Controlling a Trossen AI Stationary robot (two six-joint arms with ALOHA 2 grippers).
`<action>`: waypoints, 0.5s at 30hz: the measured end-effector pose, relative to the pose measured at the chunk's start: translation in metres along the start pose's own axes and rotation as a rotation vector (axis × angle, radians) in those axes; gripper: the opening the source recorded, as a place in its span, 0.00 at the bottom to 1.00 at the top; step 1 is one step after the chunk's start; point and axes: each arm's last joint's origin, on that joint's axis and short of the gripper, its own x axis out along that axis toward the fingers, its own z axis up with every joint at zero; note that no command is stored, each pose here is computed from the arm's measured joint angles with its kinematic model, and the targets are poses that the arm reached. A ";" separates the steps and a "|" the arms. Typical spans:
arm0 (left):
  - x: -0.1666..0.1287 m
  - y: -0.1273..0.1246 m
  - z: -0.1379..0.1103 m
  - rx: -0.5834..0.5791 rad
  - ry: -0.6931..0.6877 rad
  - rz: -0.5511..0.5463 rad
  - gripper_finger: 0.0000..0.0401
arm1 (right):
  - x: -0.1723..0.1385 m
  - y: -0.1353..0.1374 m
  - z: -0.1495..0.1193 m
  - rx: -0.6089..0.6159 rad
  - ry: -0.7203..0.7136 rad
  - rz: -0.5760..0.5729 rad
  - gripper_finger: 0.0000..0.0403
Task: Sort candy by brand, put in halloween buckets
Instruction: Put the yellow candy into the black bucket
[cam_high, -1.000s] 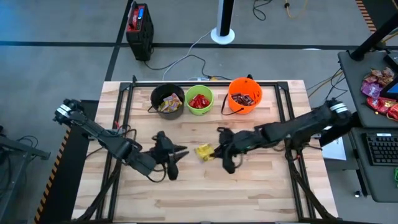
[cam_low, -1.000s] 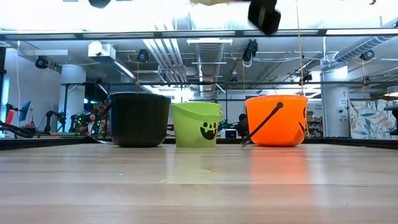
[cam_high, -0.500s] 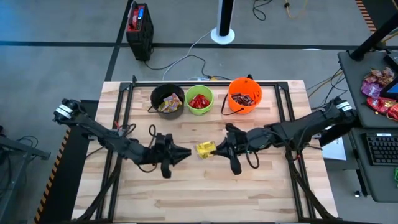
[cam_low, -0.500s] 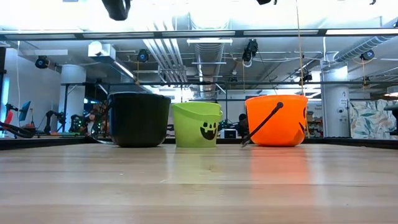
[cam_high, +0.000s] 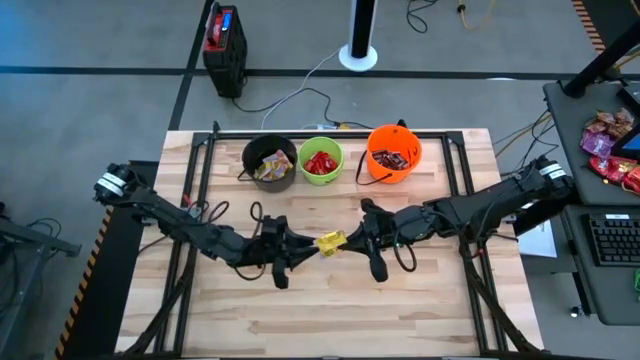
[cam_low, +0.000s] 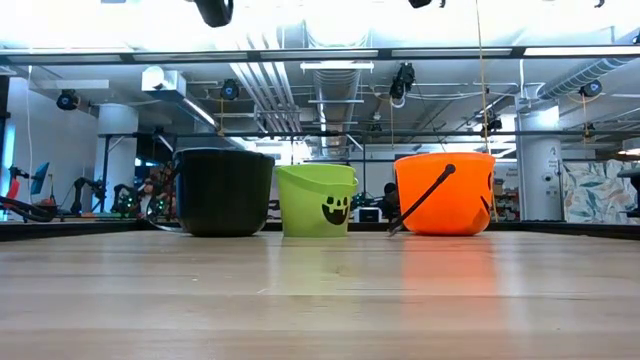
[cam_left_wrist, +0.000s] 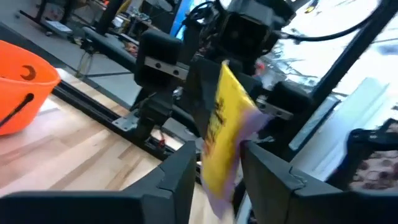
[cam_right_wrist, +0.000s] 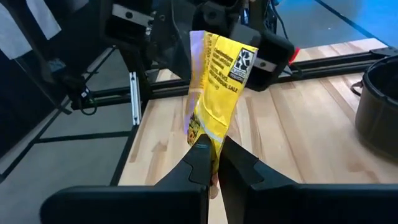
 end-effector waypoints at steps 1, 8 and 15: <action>0.004 0.000 -0.001 0.010 0.004 0.008 0.29 | 0.000 0.000 0.000 -0.002 0.003 0.000 0.03; 0.013 -0.004 -0.004 0.066 0.006 0.019 0.33 | 0.001 0.001 -0.002 0.000 0.018 0.028 0.03; 0.014 -0.004 0.000 0.080 -0.009 0.025 0.33 | 0.002 0.003 -0.002 0.013 0.026 0.089 0.03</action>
